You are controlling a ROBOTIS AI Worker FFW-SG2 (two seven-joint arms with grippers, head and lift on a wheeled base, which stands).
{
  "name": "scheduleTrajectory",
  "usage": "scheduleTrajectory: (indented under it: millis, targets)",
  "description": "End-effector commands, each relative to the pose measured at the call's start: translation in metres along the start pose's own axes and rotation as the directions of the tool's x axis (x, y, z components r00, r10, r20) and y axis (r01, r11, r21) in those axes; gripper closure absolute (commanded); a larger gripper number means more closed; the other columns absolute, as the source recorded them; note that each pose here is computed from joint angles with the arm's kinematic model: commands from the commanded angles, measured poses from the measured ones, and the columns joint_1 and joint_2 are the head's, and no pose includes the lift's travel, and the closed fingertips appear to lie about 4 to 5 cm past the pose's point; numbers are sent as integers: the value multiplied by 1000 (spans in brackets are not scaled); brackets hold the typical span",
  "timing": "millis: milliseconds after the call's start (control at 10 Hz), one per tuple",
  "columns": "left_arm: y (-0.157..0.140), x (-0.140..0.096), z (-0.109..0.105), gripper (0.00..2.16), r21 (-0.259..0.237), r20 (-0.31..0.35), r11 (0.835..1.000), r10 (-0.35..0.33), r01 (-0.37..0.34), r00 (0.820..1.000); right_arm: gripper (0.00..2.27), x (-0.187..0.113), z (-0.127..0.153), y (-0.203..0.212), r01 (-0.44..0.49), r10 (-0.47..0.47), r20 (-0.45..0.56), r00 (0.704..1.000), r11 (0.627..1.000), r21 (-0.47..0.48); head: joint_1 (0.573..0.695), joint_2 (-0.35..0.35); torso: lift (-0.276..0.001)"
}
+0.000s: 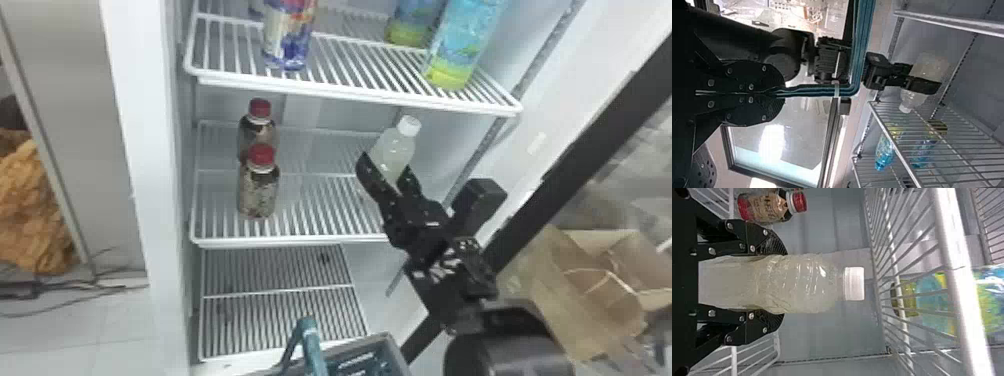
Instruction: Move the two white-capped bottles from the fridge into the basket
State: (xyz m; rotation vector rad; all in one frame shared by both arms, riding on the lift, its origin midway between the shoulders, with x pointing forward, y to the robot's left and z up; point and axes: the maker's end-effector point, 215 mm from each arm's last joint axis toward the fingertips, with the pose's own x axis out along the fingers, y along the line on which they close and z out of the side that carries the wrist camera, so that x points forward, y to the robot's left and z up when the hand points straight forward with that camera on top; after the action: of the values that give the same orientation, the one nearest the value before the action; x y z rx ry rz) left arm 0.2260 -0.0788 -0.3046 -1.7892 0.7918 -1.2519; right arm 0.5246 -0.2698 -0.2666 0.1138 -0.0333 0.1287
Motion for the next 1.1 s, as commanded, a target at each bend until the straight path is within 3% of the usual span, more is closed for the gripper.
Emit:
scheduleTrajectory:
  millis: [0, 400, 700, 1000]
  targets:
    - [0, 0, 0, 1124, 0, 1, 1000, 0, 0, 1000, 759, -18, 3, 14, -20, 21, -18, 1000, 1000, 17, 695, -350, -260]
    - [-1, 0, 2, 1124, 3, 3, 1000, -2, 2, 1000, 759, -63, 13, 45, -74, 78, -73, 994, 996, 58, 695, -350, -260]
    - [-1, -2, 3, 1124, 4, 12, 1000, -3, 3, 1000, 759, -105, 22, 32, -25, 30, -129, 991, 999, 41, 695, -350, -260]
    - [0, -4, 4, 1124, 3, 17, 1000, -1, 1, 1000, 759, -157, 12, 56, -40, 55, -282, 958, 997, 60, 695, -350, -260]
